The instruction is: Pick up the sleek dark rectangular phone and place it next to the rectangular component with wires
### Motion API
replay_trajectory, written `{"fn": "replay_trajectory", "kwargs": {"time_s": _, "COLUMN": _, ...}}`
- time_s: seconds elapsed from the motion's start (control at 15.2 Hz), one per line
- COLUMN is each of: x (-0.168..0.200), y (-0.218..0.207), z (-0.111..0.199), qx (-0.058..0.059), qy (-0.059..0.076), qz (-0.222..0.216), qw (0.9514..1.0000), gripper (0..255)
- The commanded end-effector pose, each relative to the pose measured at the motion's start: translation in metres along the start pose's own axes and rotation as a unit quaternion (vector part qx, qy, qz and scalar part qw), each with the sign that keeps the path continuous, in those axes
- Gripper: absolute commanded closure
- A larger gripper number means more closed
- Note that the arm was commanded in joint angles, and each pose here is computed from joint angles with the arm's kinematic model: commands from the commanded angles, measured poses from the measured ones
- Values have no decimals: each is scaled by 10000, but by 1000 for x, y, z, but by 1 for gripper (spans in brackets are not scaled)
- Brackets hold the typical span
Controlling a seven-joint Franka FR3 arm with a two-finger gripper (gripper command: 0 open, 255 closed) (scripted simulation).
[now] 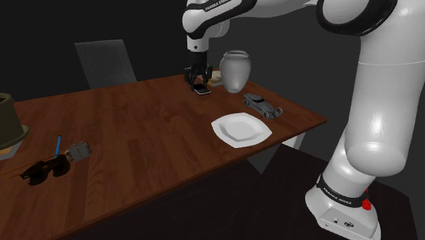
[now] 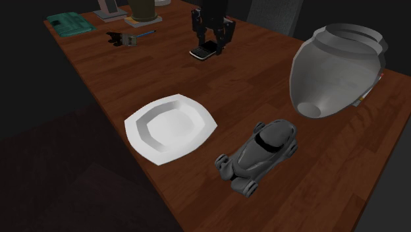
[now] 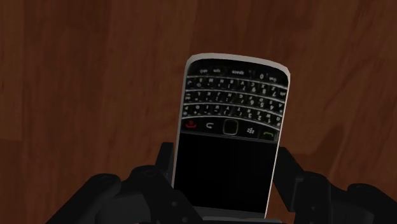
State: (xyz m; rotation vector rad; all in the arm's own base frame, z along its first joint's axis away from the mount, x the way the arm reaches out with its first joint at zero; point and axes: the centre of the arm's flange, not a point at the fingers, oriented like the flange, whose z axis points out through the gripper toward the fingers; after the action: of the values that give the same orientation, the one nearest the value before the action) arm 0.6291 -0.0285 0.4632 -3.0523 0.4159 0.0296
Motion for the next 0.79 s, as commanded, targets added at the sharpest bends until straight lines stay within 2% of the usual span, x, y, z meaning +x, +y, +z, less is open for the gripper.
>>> {"fn": "replay_trajectory", "kwargs": {"time_s": 0.0, "x": -6, "y": -25, "z": 3, "qx": -1, "qy": 1, "qz": 5, "qw": 10000, "gripper": 255}}
{"fn": "replay_trajectory", "kwargs": {"time_s": 0.73, "x": -34, "y": -168, "z": 12, "qx": -1, "qy": 1, "qz": 5, "qw": 10000, "gripper": 255}}
